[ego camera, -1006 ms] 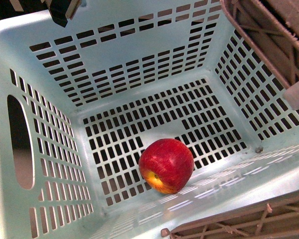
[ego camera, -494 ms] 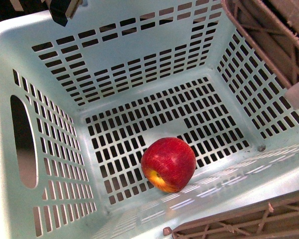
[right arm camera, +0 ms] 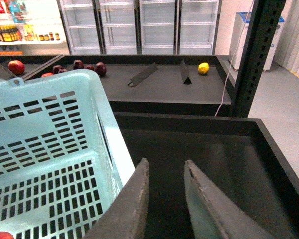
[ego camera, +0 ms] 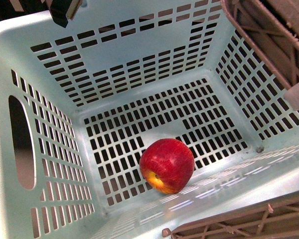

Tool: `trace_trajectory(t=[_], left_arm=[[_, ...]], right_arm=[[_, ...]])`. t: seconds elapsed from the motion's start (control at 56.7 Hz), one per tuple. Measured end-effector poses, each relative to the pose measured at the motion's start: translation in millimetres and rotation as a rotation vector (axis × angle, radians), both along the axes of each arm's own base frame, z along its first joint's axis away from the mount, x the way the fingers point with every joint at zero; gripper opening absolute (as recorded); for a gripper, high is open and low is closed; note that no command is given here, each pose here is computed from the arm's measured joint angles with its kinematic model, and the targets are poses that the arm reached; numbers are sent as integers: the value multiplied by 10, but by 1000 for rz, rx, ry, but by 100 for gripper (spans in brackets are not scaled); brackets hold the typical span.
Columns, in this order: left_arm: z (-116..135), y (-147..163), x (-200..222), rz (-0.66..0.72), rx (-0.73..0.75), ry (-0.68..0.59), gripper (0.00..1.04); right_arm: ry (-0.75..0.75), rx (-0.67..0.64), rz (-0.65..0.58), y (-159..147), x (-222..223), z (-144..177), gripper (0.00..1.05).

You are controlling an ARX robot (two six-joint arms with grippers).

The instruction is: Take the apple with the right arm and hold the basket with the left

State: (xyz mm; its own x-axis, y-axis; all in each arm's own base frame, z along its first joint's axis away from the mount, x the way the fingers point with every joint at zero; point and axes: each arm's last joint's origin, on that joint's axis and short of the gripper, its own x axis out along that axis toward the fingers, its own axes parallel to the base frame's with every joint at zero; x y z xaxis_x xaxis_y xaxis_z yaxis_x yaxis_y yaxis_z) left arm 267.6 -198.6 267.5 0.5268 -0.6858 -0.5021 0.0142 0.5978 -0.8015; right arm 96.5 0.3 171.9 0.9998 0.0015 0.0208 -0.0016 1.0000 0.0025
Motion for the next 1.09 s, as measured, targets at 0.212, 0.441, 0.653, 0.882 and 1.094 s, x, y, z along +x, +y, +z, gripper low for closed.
trace_trajectory(t=[0.212, 0.441, 0.653, 0.882, 1.094], left_arm=[[0, 0, 0, 1, 1, -1, 18], [0, 0, 0, 0, 0, 0, 18], [0, 0, 0, 0, 0, 0, 18], [-3, -16, -7, 73, 23, -10, 18], [0, 40, 37, 368, 59, -33, 18]], right_arm=[[0, 0, 0, 0, 0, 0, 60], [0, 0, 0, 0, 0, 0, 96], [0, 0, 0, 0, 0, 0, 96], [0, 0, 0, 0, 0, 0, 96], [0, 0, 0, 0, 0, 0, 96]])
